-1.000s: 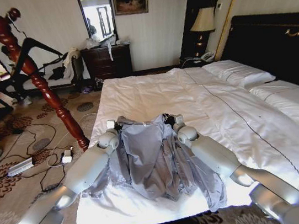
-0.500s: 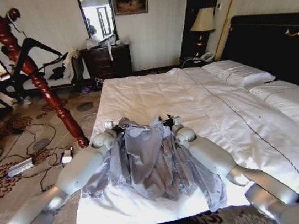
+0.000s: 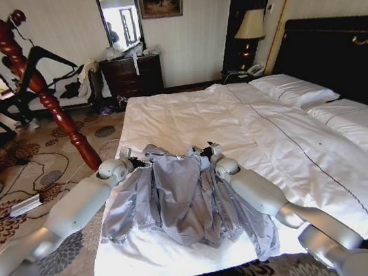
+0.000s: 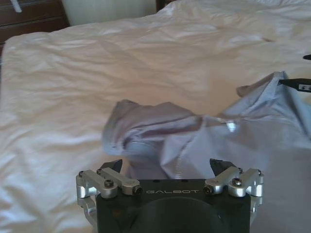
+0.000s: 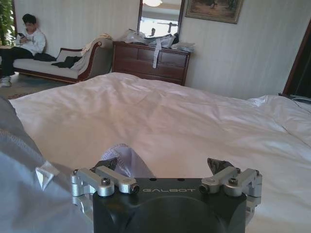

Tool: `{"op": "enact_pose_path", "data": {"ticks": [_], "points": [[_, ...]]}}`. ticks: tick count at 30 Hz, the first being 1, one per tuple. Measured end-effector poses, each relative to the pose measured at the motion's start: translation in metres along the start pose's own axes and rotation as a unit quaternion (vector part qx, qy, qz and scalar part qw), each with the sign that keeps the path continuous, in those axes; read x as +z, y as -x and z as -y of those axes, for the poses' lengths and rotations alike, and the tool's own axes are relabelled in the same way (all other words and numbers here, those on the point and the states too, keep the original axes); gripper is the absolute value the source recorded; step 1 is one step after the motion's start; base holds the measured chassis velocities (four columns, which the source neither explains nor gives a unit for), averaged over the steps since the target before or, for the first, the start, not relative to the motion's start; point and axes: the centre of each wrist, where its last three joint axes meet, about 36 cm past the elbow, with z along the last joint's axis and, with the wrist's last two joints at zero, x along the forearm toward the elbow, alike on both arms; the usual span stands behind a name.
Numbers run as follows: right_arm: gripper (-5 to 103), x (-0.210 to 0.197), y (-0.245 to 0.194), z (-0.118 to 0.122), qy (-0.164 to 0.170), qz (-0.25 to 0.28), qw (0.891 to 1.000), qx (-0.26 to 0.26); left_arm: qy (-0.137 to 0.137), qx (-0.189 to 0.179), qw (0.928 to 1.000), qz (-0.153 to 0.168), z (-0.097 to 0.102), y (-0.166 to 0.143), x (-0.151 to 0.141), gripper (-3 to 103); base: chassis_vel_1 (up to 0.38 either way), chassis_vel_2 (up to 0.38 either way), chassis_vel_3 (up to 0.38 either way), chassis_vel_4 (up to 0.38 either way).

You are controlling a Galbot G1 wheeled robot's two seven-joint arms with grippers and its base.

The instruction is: Pick up the clothes from the bed and hang them on the clothes hanger.

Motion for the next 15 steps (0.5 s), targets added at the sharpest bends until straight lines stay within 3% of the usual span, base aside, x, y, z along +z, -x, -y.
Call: {"op": "enact_pose_path", "data": {"ticks": [5, 15], "points": [[100, 0.002, -0.024, 0.007, 0.000, 0.003, 0.999, -0.034, 0.000, 0.003, 1.0000, 0.006, 0.005, -0.017, 0.017, 100, 0.000, 0.000, 0.000, 0.000], [100, 0.021, -0.054, 0.020, -0.132, 0.020, 0.989, -0.066, -0.001, 0.006, 1.0000, 0.001, 0.012, -0.070, 0.064, 100, 0.000, 0.000, 0.000, 0.000]]}}
